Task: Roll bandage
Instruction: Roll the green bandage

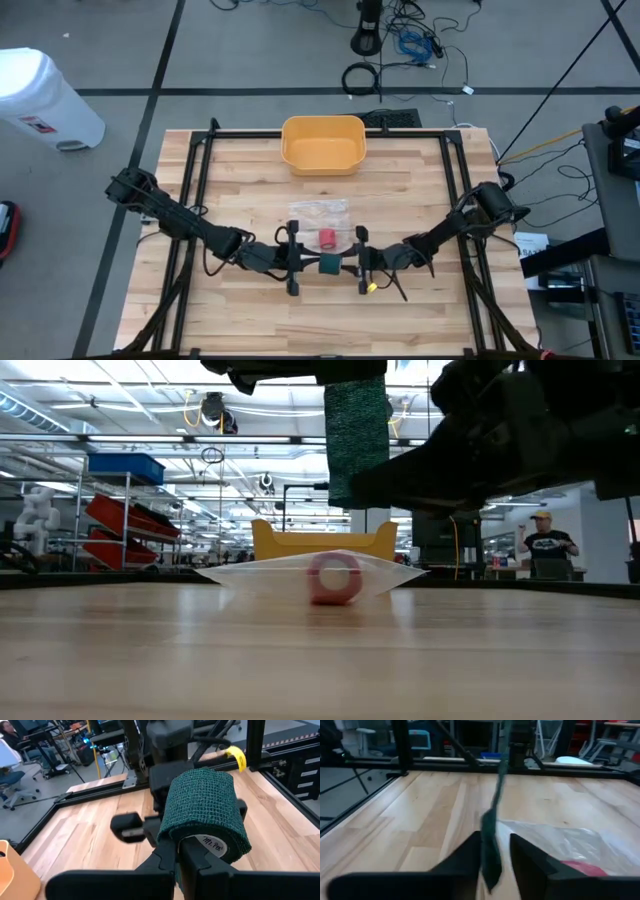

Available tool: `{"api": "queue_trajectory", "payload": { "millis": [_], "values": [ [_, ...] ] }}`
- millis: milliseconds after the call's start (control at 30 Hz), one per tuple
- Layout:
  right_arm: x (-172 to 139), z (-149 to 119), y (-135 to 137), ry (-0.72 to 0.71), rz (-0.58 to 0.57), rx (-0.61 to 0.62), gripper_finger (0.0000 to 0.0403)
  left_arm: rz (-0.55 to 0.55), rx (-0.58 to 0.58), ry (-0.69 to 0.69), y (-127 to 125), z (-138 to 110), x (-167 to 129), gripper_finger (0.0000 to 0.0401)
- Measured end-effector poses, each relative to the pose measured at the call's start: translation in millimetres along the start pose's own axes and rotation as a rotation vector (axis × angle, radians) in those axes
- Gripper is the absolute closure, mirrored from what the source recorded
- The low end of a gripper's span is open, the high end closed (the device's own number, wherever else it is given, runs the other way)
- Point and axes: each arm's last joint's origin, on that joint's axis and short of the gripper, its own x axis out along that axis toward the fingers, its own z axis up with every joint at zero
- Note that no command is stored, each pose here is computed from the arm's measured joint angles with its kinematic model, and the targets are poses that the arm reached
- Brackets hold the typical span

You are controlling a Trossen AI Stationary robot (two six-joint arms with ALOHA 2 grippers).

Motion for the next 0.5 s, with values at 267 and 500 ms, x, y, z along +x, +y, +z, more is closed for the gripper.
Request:
{"api": "queue_trajectory", "payload": {
  "millis": [267,500],
  "values": [
    [7.8,-3.0,0.7,0.014,0.063,0.0,0.0396,0.001,0.026,-0.018,0.5,7.5,0.6,0.0399],
    [4.2,-3.4,9.2,0.011,0.084,-0.007,0.0402,0.045,0.054,-0.001,5.3,6.1,2.4,0.0399]
  ]
}}
